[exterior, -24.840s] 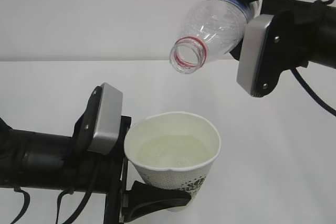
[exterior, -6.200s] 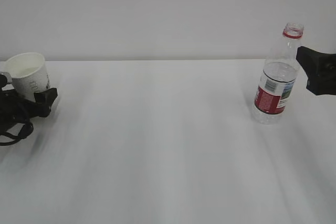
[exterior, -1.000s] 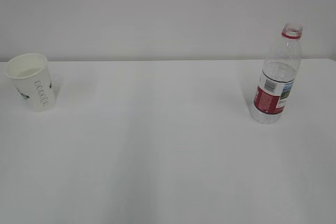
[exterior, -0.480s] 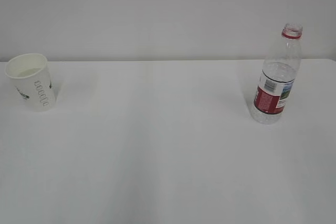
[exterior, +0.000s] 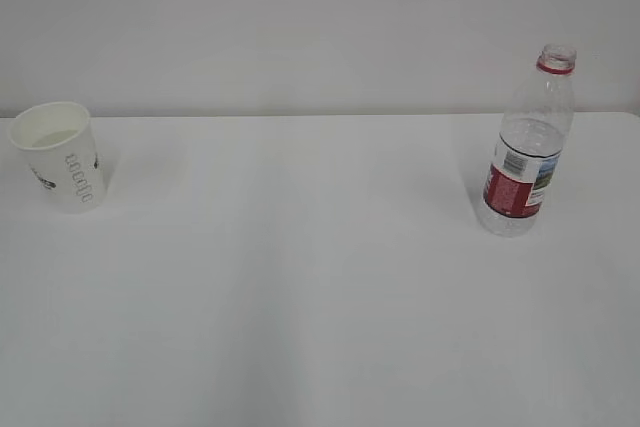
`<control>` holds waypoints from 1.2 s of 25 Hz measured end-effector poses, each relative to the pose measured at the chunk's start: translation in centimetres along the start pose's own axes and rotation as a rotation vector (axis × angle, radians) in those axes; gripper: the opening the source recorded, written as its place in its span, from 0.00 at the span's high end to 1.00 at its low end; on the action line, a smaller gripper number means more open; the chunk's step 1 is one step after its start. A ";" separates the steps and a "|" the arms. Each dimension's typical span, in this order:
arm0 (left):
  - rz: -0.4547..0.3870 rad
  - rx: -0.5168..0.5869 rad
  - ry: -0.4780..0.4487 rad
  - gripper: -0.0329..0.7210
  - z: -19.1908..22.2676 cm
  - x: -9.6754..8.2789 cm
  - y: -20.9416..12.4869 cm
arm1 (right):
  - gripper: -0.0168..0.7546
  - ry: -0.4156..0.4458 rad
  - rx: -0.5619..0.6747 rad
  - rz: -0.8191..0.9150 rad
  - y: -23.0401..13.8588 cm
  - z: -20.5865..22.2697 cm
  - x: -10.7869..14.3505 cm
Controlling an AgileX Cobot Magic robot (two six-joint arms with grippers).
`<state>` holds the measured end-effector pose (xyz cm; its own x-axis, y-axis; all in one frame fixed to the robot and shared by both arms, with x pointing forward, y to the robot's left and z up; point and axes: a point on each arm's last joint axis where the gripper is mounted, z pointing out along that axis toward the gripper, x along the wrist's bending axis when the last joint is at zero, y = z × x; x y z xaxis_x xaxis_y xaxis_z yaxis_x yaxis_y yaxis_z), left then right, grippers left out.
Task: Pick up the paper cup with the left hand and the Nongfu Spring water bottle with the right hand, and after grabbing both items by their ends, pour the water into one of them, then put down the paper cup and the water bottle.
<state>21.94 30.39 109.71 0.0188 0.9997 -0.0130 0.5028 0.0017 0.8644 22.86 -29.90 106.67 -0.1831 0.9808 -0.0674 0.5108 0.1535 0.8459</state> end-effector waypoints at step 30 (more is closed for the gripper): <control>-0.021 0.005 -0.052 0.27 3.1 -0.4 -3.0 | 0.22 0.002 -0.001 0.004 -2.0 1.1 0.2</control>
<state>23.06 29.87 105.54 0.0527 0.9970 -0.0570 0.5075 0.0224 0.8613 22.69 -29.89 104.38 -0.1833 0.9810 -0.0632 0.5106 0.1499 0.8466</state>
